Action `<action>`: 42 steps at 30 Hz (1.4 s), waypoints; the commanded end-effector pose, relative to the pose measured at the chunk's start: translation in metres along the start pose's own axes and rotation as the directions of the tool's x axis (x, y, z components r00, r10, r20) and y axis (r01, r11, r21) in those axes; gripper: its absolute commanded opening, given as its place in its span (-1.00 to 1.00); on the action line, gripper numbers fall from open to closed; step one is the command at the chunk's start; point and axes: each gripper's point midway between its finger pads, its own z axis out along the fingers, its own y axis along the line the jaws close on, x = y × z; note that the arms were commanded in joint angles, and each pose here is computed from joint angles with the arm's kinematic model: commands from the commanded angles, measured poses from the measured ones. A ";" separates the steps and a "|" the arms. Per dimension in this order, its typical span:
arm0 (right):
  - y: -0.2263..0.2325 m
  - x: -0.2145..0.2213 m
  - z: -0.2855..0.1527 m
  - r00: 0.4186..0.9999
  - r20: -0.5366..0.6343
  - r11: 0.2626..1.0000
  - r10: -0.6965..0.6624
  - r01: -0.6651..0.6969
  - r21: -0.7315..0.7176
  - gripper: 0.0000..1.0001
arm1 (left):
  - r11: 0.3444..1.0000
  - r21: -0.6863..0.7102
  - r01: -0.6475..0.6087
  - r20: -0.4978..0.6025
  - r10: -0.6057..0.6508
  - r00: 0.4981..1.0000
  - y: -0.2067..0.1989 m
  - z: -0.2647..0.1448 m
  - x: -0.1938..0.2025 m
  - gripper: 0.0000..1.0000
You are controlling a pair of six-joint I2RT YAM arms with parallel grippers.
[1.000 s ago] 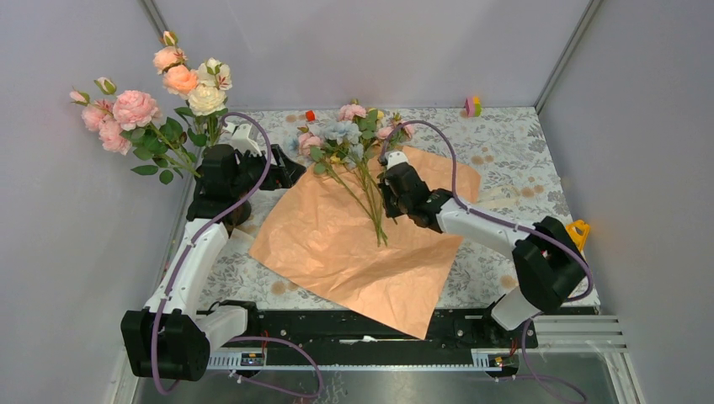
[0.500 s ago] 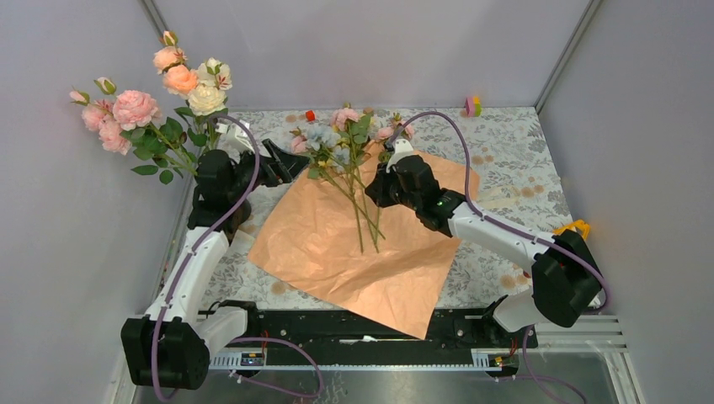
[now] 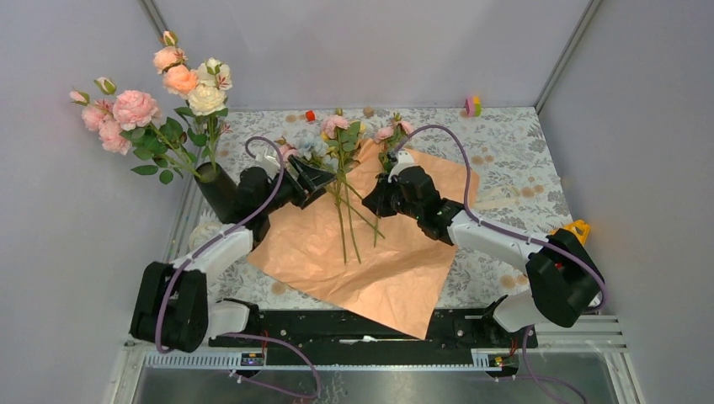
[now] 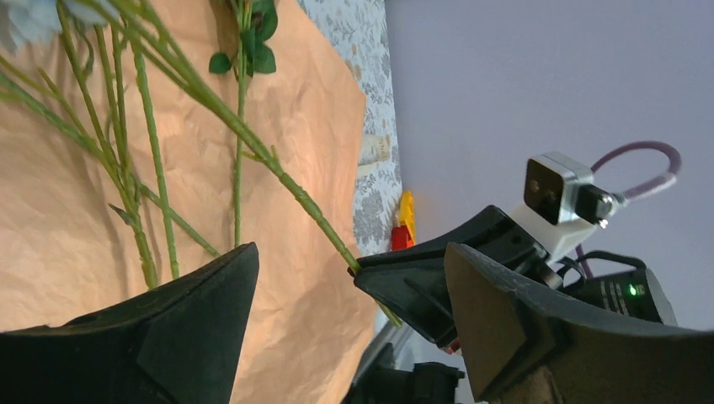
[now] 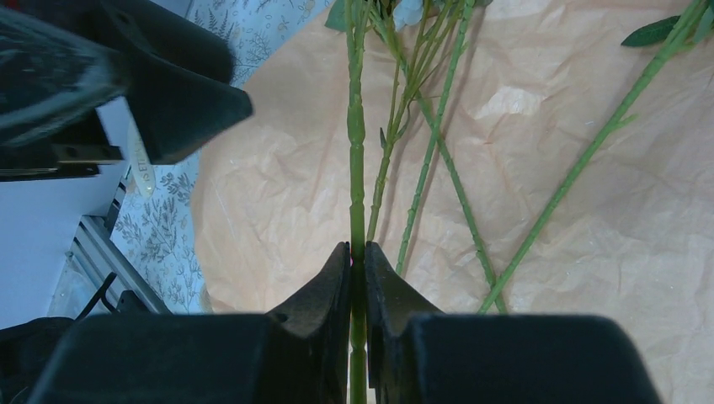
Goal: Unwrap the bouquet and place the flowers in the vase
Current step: Pick up the fake flower from the wrapping paper.
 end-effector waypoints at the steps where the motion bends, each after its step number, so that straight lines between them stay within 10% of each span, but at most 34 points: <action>1: 0.023 -0.025 -0.009 0.996 0.089 0.997 -0.017 0.023 -0.074 -1.00 | 0.991 0.102 0.089 0.073 -0.097 0.993 -0.018 0.018 -0.014 0.68; 10: 0.024 -0.025 -0.014 0.995 0.094 0.996 -0.036 0.043 -0.077 -1.00 | 0.986 0.052 0.159 0.100 -0.163 0.982 0.005 0.049 -0.015 0.56; 35: 0.014 -0.026 -0.035 0.983 0.096 0.987 -0.154 0.157 -0.020 -1.00 | 0.984 0.112 0.137 0.092 -0.148 0.985 -0.023 0.087 -0.018 -1.00; 42: 0.009 -0.030 -0.039 0.981 0.108 0.987 -0.161 0.161 0.010 -0.29 | 0.985 0.173 -0.020 0.127 -0.002 0.992 -0.053 0.074 -0.022 -1.00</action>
